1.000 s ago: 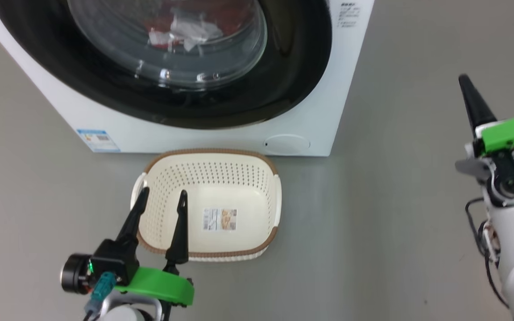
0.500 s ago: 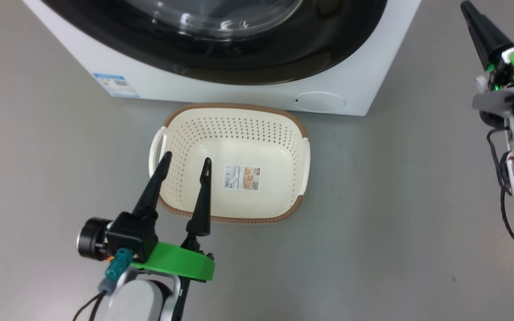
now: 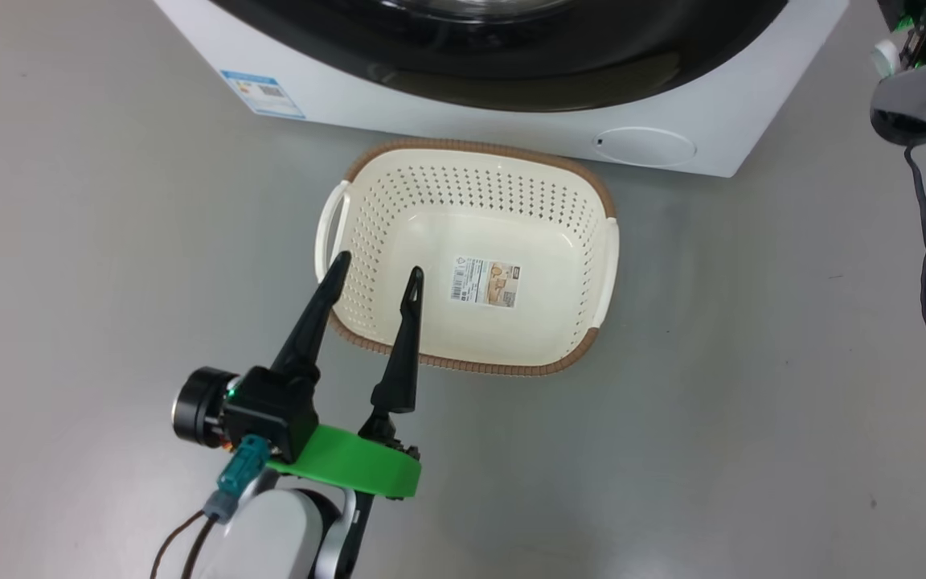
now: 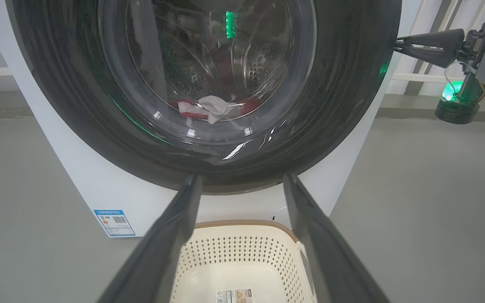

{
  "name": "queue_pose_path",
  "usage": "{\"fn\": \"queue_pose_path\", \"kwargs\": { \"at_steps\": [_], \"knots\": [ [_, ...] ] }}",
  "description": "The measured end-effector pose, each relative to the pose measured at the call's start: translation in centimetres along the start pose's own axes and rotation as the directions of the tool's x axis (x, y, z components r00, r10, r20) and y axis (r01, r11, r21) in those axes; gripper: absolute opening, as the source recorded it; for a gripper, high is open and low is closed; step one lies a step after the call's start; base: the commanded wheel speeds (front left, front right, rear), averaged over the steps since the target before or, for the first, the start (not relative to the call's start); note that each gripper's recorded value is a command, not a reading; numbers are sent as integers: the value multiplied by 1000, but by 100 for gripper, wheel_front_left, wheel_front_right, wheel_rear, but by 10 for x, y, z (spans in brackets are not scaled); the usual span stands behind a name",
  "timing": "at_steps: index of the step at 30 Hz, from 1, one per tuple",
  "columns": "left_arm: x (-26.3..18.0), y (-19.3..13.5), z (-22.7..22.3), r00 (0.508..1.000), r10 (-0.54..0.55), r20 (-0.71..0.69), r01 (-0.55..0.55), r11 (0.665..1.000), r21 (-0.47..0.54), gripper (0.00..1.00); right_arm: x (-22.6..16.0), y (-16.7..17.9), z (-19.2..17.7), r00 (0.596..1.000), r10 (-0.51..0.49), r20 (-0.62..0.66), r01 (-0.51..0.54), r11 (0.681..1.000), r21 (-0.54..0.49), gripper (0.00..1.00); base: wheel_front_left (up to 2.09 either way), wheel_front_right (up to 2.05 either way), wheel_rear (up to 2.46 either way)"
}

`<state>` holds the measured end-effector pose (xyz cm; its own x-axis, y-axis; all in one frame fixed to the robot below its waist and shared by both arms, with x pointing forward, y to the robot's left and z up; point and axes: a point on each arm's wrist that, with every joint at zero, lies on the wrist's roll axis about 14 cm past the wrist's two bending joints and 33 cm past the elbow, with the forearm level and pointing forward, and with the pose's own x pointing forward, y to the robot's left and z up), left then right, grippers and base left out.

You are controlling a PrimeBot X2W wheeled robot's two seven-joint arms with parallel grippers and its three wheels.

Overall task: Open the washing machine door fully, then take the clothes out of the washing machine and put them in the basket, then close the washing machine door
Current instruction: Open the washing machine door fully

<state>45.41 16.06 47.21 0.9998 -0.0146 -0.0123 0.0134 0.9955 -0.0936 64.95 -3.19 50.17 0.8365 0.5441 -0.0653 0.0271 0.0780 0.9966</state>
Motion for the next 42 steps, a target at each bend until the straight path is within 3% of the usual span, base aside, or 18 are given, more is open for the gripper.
{"fn": "queue_pose_path", "kwargs": {
  "at_steps": [19,42],
  "knots": [
    [0,2,-8,1000,19,-22,-19,1000,-9,100,25,3,-13,998,11,-69,-9,1000,18,0,0,0,0],
    [-1,-5,-5,1000,4,-20,-4,1000,-11,100,-1,-2,-40,963,13,-269,0,999,48,0,0,0,0]
  ]
}}
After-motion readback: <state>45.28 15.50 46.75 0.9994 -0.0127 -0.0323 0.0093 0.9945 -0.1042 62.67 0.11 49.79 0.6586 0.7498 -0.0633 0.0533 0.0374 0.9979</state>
